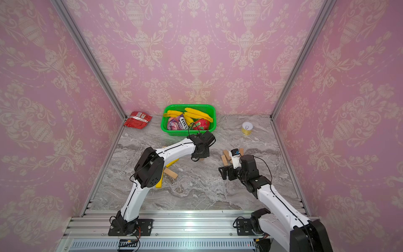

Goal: Assemble the letter k with building blocks
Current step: Adjust the building block at the center of the board.

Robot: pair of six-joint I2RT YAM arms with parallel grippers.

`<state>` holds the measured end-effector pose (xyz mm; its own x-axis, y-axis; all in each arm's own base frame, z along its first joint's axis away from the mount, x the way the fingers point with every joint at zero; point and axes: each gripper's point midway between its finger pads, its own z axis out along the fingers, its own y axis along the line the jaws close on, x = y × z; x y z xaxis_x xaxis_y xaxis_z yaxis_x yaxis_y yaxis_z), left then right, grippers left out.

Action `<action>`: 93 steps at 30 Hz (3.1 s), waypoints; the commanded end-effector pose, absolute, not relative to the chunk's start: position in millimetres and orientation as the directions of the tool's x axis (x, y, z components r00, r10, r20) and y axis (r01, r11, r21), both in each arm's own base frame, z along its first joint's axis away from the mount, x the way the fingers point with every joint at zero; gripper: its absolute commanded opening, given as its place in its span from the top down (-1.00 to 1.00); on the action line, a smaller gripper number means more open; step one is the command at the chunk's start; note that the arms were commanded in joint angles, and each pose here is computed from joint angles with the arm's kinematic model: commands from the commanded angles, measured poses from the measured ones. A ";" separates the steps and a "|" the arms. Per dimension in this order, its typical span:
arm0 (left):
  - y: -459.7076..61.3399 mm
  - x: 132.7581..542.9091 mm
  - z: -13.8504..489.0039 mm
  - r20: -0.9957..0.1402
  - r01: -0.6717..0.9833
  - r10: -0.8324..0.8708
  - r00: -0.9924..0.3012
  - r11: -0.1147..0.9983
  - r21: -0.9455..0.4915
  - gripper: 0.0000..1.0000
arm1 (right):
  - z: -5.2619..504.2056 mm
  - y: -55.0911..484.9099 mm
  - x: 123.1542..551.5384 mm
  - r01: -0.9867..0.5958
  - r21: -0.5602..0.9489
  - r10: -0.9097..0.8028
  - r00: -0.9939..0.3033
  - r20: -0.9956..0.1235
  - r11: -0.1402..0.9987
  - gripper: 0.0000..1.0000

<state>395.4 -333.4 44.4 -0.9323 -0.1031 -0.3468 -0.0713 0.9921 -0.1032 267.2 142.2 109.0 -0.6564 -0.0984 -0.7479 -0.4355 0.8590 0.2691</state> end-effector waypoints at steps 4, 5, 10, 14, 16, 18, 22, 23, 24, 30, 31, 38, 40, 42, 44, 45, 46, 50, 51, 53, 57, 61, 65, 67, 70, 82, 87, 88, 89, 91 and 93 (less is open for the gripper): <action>-330.9 389.6 37.7 -0.315 -0.052 -0.077 -0.946 0.995 -0.087 0.72 | 119.7 146.5 272.4 -0.452 0.273 -0.098 -0.643 -0.760 0.849 -1.00; -330.2 389.7 37.1 -0.314 -0.052 -0.077 -0.946 0.995 -0.085 0.72 | 119.2 146.2 272.4 -0.451 0.273 -0.098 -0.644 -0.759 0.850 -1.00; -328.1 388.2 32.0 -0.295 -0.046 -0.067 -0.953 0.996 -0.076 0.70 | 118.1 149.2 271.2 -0.455 0.294 -0.083 -0.644 -0.760 0.841 -1.00; -327.4 387.2 28.5 -0.282 -0.044 -0.064 -0.957 0.996 -0.077 0.68 | 101.7 149.6 268.3 -0.450 0.325 -0.026 -0.617 -0.787 0.832 -1.00; -328.4 386.7 27.6 -0.275 -0.042 -0.063 -0.959 0.996 -0.082 0.66 | 106.9 150.8 265.7 -0.464 0.323 -0.040 -0.618 -0.785 0.825 -1.00; -328.1 386.0 26.2 -0.270 -0.038 -0.058 -0.961 0.996 -0.078 0.65 | 109.0 146.6 265.3 -0.455 0.317 -0.020 -0.597 -0.802 0.832 -1.00; -326.4 385.2 24.6 -0.266 -0.033 -0.051 -0.963 0.997 -0.072 0.65 | 112.0 145.5 263.0 -0.460 0.311 -0.016 -0.580 -0.814 0.832 -1.00; -326.6 385.4 24.8 -0.266 -0.032 -0.050 -0.963 0.997 -0.073 0.64 | 112.2 146.2 263.0 -0.465 0.312 -0.019 -0.580 -0.814 0.829 -1.00; -326.1 384.2 23.4 -0.263 -0.031 -0.048 -0.964 0.997 -0.069 0.63 | 111.6 146.5 262.9 -0.466 0.312 -0.021 -0.582 -0.813 0.828 -1.00; -322.2 383.5 20.3 -0.254 -0.038 -0.053 -0.966 0.997 -0.065 0.57 | 115.4 150.0 260.2 -0.493 0.312 -0.028 -0.567 -0.824 0.812 -1.00; -322.1 383.5 20.2 -0.254 -0.038 -0.053 -0.966 0.997 -0.064 0.55 | 116.6 150.5 258.9 -0.500 0.311 -0.028 -0.560 -0.828 0.808 -1.00; -316.9 384.3 15.3 -0.247 -0.046 -0.059 -0.967 0.997 -0.056 0.53 | 117.9 149.8 257.4 -0.502 0.308 -0.024 -0.551 -0.834 0.808 -1.00; -316.8 383.7 14.4 -0.244 -0.048 -0.060 -0.968 0.997 -0.057 0.52 | 116.3 151.2 258.0 -0.505 0.313 -0.029 -0.560 -0.828 0.804 -1.00; -316.1 384.1 13.8 -0.244 -0.050 -0.062 -0.968 0.997 -0.057 0.48 | 115.1 152.7 258.4 -0.509 0.315 -0.036 -0.565 -0.824 0.801 -1.00; -315.9 383.5 12.8 -0.242 -0.049 -0.061 -0.968 0.997 -0.056 0.42 | 114.1 152.8 258.4 -0.508 0.316 -0.037 -0.569 -0.822 0.801 -1.00; -315.5 382.9 12.4 -0.241 -0.050 -0.062 -0.969 0.997 -0.056 0.40 | 114.9 153.4 258.3 -0.511 0.316 -0.037 -0.566 -0.824 0.799 -1.00; -315.5 382.8 12.0 -0.241 -0.050 -0.062 -0.969 0.997 -0.057 0.39 | 115.1 153.0 258.4 -0.510 0.315 -0.036 -0.565 -0.824 0.800 -0.99; -315.3 382.6 11.8 -0.241 -0.050 -0.062 -0.969 0.997 -0.057 0.27 | 115.2 153.2 258.0 -0.512 0.315 -0.036 -0.564 -0.825 0.799 -1.00; -315.4 382.9 12.5 -0.242 -0.050 -0.063 -0.968 0.997 -0.057 0.26 | 114.5 153.3 257.8 -0.512 0.316 -0.037 -0.566 -0.824 0.799 -1.00; -315.9 383.5 14.2 -0.246 -0.048 -0.061 -0.967 0.997 -0.060 0.24 | 114.5 153.6 258.1 -0.512 0.316 -0.037 -0.566 -0.823 0.799 -1.00; -317.8 385.5 23.9 -0.263 -0.034 -0.052 -0.963 0.997 -0.071 0.22 | 114.6 154.0 258.3 -0.514 0.316 -0.038 -0.566 -0.823 0.798 -1.00; -318.8 385.7 37.5 -0.275 -0.013 -0.037 -0.961 0.996 -0.087 0.18 | 113.5 154.0 258.6 -0.512 0.319 -0.039 -0.571 -0.820 0.798 -1.00; -324.1 381.5 61.7 -0.304 0.052 0.006 -0.953 0.988 -0.145 0.10 | 112.5 154.2 258.6 -0.512 0.318 -0.041 -0.573 -0.819 0.798 -1.00; -327.9 377.6 82.4 -0.342 0.114 0.041 -0.939 0.973 -0.198 0.01 | 112.6 154.6 258.7 -0.512 0.320 -0.041 -0.574 -0.818 0.797 -1.00; -339.8 357.9 111.7 -0.366 0.287 0.153 -0.918 0.892 -0.348 -0.18 | 111.1 155.5 259.1 -0.514 0.322 -0.045 -0.580 -0.813 0.795 -1.00; -252.9 284.2 151.2 -0.428 0.473 0.266 -0.864 0.722 -0.505 -0.98 | 105.3 168.0 257.5 -0.546 0.288 -0.115 -0.589 -0.800 0.787 -1.00; -241.3 264.7 177.2 -0.411 0.463 0.266 -0.872 0.719 -0.518 -0.98 | 106.0 175.0 266.3 -0.538 0.281 -0.158 -0.631 -0.759 0.795 -1.00; -238.0 263.9 180.4 -0.416 0.472 0.276 -0.867 0.723 -0.504 -0.98 | 107.5 175.8 268.5 -0.537 0.269 -0.173 -0.636 -0.752 0.800 -1.00; -232.9 264.6 180.3 -0.405 0.456 0.269 -0.874 0.742 -0.492 -0.98 | 111.4 175.1 273.4 -0.534 0.240 -0.195 -0.634 -0.748 0.811 -1.00; -231.4 258.3 185.9 -0.381 0.461 0.290 -0.878 0.727 -0.509 -0.98 | 114.4 174.0 278.9 -0.535 0.207 -0.232 -0.640 -0.733 0.819 -1.00; -227.5 250.0 189.1 -0.380 0.486 0.322 -0.867 0.713 -0.505 -0.98 | 120.3 176.8 279.9 -0.553 0.203 -0.258 -0.642 -0.722 0.808 -1.00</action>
